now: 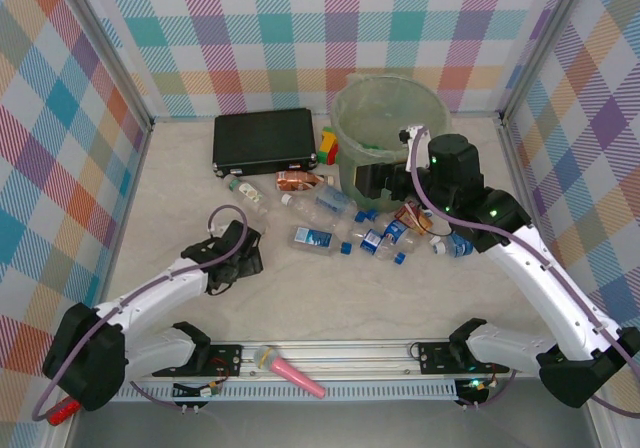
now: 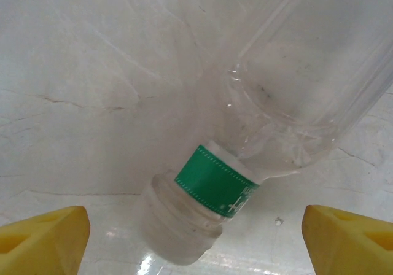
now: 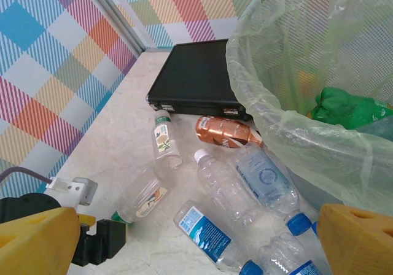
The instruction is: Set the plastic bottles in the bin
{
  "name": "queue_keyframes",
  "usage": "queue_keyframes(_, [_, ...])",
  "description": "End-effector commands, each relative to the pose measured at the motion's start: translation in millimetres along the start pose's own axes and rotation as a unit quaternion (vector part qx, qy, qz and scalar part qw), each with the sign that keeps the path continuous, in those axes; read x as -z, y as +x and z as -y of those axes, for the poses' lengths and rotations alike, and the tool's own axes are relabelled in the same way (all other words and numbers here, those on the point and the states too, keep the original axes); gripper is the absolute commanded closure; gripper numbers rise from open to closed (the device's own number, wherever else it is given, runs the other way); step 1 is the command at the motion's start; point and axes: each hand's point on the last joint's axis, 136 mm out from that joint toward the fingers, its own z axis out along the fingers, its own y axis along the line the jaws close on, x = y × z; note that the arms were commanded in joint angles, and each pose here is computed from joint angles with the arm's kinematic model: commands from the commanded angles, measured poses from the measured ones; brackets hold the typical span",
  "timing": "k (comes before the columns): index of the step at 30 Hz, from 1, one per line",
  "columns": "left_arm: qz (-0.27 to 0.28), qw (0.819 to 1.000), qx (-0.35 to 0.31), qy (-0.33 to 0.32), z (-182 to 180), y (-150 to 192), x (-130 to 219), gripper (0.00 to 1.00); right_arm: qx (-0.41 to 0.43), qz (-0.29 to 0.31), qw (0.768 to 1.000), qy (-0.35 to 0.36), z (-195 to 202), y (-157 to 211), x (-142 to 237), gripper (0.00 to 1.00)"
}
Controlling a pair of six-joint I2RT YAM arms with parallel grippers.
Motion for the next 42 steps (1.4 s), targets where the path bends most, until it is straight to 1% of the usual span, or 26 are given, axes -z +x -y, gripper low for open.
queue_keyframes(1, [-0.004,1.0,-0.001,0.027,15.1,-6.7,-3.4,0.14,0.001,0.014,1.0,-0.017,-7.3,-3.6,6.1,0.01])
queue_keyframes(6, [-0.04,0.997,-0.016,0.066,36.5,2.8,-11.3,0.24,-0.001,0.013,1.0,-0.017,-6.6,-2.0,5.8,0.01])
queue_keyframes(9, [-0.047,0.995,-0.017,0.081,43.4,6.0,-12.2,0.31,-0.001,0.014,1.0,-0.017,-6.4,-1.7,5.6,0.01])
queue_keyframes(13, [-0.049,0.996,-0.017,0.075,43.1,7.8,-14.5,0.36,-0.003,0.013,1.0,-0.019,-6.7,-0.1,5.2,0.01])
queue_keyframes(16, [-0.056,0.996,-0.021,0.07,44.6,8.5,-16.8,0.42,-0.004,0.012,1.0,-0.021,-7.1,0.3,4.9,0.01])
queue_keyframes(22, [-0.071,0.995,-0.027,0.062,45.5,13.8,-21.1,0.48,-0.007,0.014,1.0,-0.026,-9.3,-0.8,7.6,0.01])
queue_keyframes(26, [-0.067,0.995,-0.029,0.06,44.5,13.6,-19.3,0.58,-0.01,0.016,0.999,-0.031,-11.3,-1.6,9.3,0.01])
queue_keyframes(28, [-0.063,0.996,-0.029,0.064,45.3,12.5,-16.1,0.65,-0.012,0.018,0.999,-0.032,-11.7,-2.5,9.6,0.01])
queue_keyframes(29, [-0.06,0.995,-0.031,0.067,45.8,12.4,-14.1,0.65,-0.012,0.018,0.999,-0.033,-12.2,-2.6,9.9,0.01])
queue_keyframes(30, [-0.057,0.995,-0.033,0.071,47.1,12.2,-11.4,0.69,-0.015,0.018,0.999,-0.035,-12.9,-3.3,10.5,0.01])
queue_keyframes(31, [-0.051,0.995,-0.037,0.077,49.2,10.6,-7.1,0.7,-0.02,0.019,0.999,-0.034,-12.8,-3.8,10.9,0.01])
queue_keyframes(34, [-0.022,0.994,-0.05,0.095,56.4,3.0,10.8,0.7,-0.025,0.017,0.998,-0.047,-17.8,-4.7,11.5,0.01])
queue_keyframes(37, [0.012,0.989,-0.067,0.134,70.1,-6.0,35.3,0.7,-0.027,0.007,0.996,-0.083,-30.7,-3.5,9.7,0.01])
queue_keyframes(39, [0.037,0.982,-0.079,0.167,81.1,-13.1,54.7,0.69,-0.034,0.002,0.994,-0.104,-37.8,-3.0,8.7,0.06])
queue_keyframes(42, [0.078,0.967,-0.107,0.217,98.4,-21.1,87.1,0.68,-0.038,-0.013,0.99,-0.138,-49.3,-0.1,6.1,0.14])
